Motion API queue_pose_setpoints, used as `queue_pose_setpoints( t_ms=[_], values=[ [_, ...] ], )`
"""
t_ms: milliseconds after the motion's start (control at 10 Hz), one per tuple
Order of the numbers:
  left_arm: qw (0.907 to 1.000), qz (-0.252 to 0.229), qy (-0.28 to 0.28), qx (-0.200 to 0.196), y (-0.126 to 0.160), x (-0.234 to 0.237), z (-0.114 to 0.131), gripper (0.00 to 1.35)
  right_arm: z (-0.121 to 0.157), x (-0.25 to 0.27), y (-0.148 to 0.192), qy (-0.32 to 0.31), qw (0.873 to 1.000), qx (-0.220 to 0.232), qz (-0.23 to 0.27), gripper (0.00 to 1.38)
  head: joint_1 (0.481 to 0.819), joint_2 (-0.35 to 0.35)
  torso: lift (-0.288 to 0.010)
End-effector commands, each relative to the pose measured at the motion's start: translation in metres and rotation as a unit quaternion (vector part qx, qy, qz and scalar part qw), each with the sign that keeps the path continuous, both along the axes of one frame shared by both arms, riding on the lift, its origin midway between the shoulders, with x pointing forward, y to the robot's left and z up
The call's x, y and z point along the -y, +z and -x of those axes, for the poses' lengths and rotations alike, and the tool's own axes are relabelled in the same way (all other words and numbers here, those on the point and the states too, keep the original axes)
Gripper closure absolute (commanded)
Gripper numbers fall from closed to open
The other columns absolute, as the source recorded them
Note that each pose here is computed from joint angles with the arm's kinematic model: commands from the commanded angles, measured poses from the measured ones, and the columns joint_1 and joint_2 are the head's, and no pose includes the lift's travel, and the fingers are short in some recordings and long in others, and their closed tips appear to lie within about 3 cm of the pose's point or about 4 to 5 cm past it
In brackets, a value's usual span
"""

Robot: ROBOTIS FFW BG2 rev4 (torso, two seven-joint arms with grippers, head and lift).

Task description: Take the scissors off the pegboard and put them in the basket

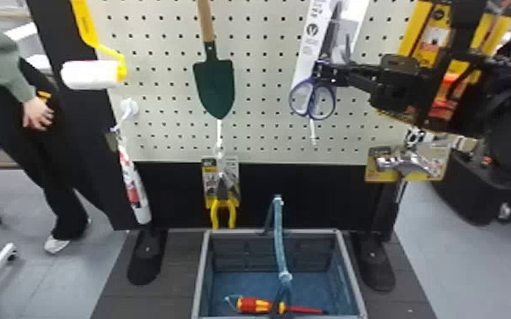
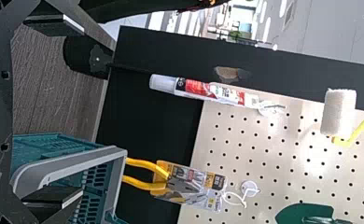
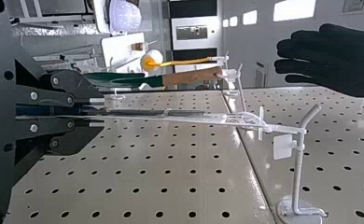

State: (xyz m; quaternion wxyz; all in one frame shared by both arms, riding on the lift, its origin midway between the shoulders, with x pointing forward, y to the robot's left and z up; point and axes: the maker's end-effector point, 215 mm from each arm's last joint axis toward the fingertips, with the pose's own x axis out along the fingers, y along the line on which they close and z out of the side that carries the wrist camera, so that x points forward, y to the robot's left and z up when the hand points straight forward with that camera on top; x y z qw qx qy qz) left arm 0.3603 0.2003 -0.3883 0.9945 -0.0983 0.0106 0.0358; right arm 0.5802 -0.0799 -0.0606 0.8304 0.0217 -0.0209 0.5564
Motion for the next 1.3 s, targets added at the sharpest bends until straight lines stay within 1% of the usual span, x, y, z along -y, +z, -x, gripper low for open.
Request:
queue_pose_setpoints(
  t_ms=[0, 600, 900, 1200],
  values=[
    [1.0, 0.0, -0.001, 0.0, 0.0, 0.001, 0.0, 0.1, 0.001, 0.0, 0.002, 0.001, 1.0, 0.002, 0.0, 1.27, 0.549, 0.0, -0.1],
    [1.0, -0.001, -0.001, 0.001, 0.001, 0.0, 0.0, 0.1, 0.001, 0.0, 0.001, 0.002, 1.0, 0.001, -0.002, 1.27, 0.549, 0.0, -0.1],
    [1.0, -0.001, 0.0, 0.0, 0.0, -0.001, 0.001, 0.1, 0.01, -0.005, 0.01, 0.01, 1.0, 0.014, -0.003, 1.27, 0.549, 0.0, -0.1],
    [1.0, -0.001, -0.001, -0.001, -0.001, 0.0, 0.001, 0.1, 0.021, -0.009, 0.028, 0.016, 0.999, 0.039, -0.002, 1.27, 0.549, 0.0, -0.1]
  ],
)
